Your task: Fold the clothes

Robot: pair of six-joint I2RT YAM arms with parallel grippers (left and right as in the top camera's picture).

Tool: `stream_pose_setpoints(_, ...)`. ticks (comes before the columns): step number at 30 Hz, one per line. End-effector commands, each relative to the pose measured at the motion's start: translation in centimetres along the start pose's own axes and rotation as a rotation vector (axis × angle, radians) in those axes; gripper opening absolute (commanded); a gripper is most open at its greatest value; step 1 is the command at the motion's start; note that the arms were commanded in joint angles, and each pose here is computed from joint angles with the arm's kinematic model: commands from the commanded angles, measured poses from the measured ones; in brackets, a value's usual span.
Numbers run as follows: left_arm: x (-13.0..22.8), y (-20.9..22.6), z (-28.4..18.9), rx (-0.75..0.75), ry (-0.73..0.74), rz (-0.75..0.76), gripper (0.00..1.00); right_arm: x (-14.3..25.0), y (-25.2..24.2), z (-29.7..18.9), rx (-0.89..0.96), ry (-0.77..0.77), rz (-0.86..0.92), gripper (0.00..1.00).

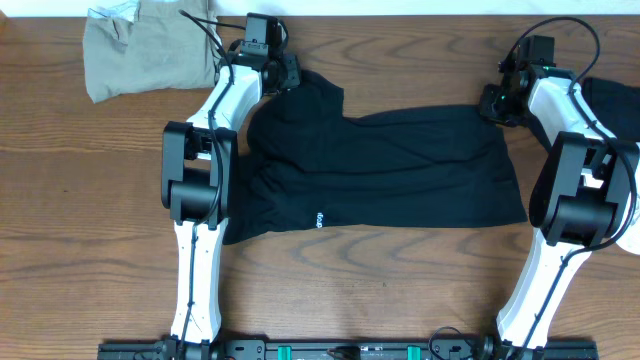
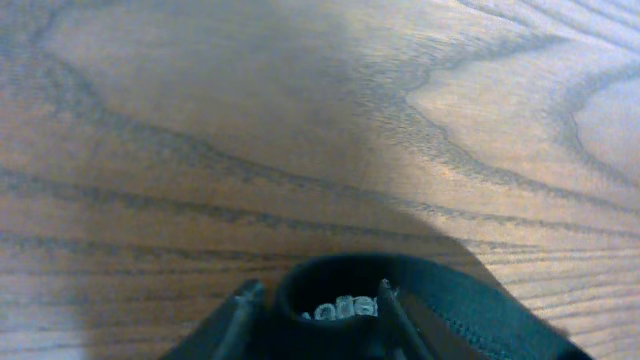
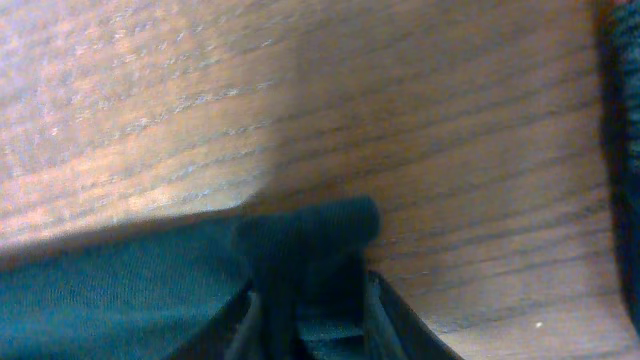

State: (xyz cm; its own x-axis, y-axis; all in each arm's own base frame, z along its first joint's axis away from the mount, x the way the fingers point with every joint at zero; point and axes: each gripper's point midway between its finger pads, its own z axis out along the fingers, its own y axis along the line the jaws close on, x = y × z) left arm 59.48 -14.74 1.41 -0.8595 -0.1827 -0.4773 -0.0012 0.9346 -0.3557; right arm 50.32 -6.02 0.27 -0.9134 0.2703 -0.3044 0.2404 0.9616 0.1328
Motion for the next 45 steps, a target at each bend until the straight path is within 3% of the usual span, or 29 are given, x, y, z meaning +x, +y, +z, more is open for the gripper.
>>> stream_pose_setpoints(1, 0.5, 0.3, 0.7, -0.007, 0.015, 0.005, 0.25, 0.5, 0.3, 1.0, -0.004, 0.02, 0.006, 0.11)
stream_pose_setpoints(4, 0.2, 0.1, 0.3, -0.004, 0.008, 0.007, 0.19, 0.5, 0.2, 1.0, -0.003, 0.02, 0.008, 0.01)
stream_pose_setpoints(14, -1.2, -0.9, -1.9, 0.007, -0.024, 0.014, 0.06, -0.8, 0.3, -0.5, -0.004, -0.001, 0.01, 0.01)
stream_pose_setpoints(29, -1.4, -1.1, -7.4, -0.021, 0.022, -0.058, 0.06, -1.4, -1.1, -4.7, 0.092, 0.023, 0.075, 0.01)
stream_pose_setpoints(45, 1.0, 3.8, -11.2, -0.122, 0.162, -0.211, 0.06, -0.2, -3.7, -7.6, 0.118, 0.065, 0.191, 0.01)
